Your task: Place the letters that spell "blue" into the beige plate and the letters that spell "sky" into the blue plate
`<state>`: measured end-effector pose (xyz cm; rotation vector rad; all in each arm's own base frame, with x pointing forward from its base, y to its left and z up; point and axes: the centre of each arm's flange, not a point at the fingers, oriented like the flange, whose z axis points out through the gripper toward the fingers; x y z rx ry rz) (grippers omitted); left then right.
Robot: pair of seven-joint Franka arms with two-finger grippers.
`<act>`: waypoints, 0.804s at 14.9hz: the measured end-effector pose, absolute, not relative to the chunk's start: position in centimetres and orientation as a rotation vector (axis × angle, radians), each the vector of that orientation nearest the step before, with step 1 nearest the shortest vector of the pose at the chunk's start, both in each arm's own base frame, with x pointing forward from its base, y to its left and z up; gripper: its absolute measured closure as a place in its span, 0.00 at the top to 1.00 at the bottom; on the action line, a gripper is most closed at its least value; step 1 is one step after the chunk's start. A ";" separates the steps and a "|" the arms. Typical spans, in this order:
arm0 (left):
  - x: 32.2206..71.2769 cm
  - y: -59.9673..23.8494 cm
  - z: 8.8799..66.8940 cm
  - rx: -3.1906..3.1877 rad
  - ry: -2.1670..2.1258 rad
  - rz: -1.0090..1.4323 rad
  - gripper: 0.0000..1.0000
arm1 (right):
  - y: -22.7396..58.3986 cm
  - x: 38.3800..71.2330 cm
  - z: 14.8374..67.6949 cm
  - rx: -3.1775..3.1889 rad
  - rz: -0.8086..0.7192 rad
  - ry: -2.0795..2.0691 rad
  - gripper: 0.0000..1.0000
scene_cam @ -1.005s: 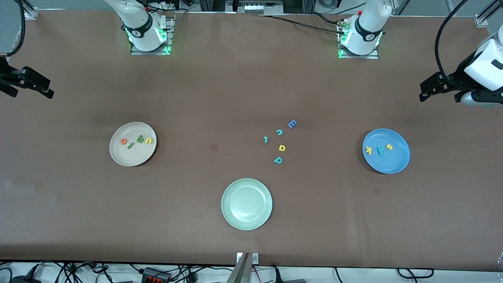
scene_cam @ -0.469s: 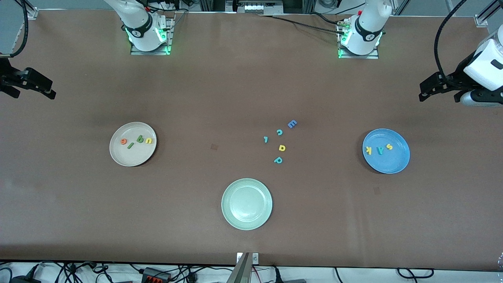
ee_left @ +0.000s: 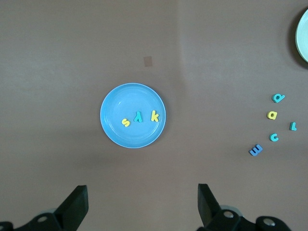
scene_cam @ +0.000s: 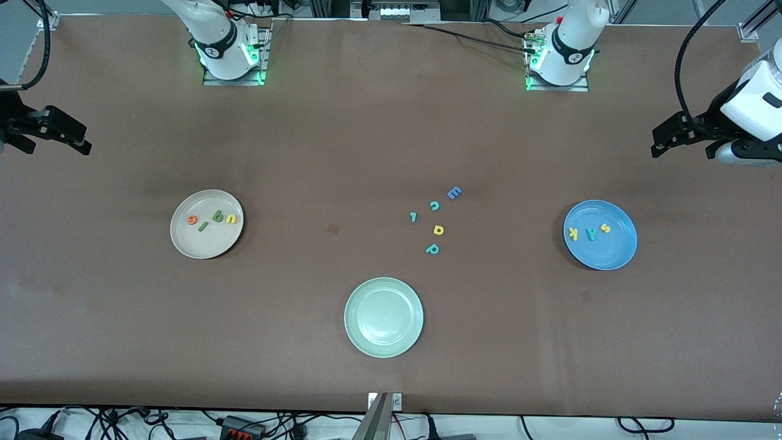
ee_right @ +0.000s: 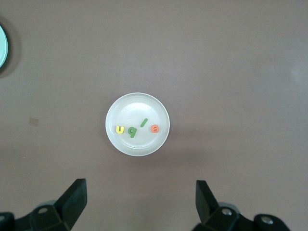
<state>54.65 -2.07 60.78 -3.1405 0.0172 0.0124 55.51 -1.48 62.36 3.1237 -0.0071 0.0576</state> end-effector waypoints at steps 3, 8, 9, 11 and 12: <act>54.7 -2.1 60.8 -3.141 0.017 0.012 1.00 | -1.8 55.5 62.3 3.124 0.057 -0.017 1.00; 54.7 -2.1 60.8 -3.141 0.017 0.012 1.00 | -2.6 55.5 61.9 3.123 0.043 -0.037 1.00; 54.7 -2.1 60.8 -3.141 0.017 0.012 1.00 | -2.8 55.5 61.8 3.123 0.040 -0.043 1.00; 54.7 -2.1 60.8 -3.141 0.017 0.012 1.00 | -2.9 55.5 61.7 3.123 0.037 -0.048 1.00; 54.7 -2.1 60.8 -3.141 0.017 0.012 1.00 | -2.9 55.5 61.7 3.123 0.036 -0.047 1.00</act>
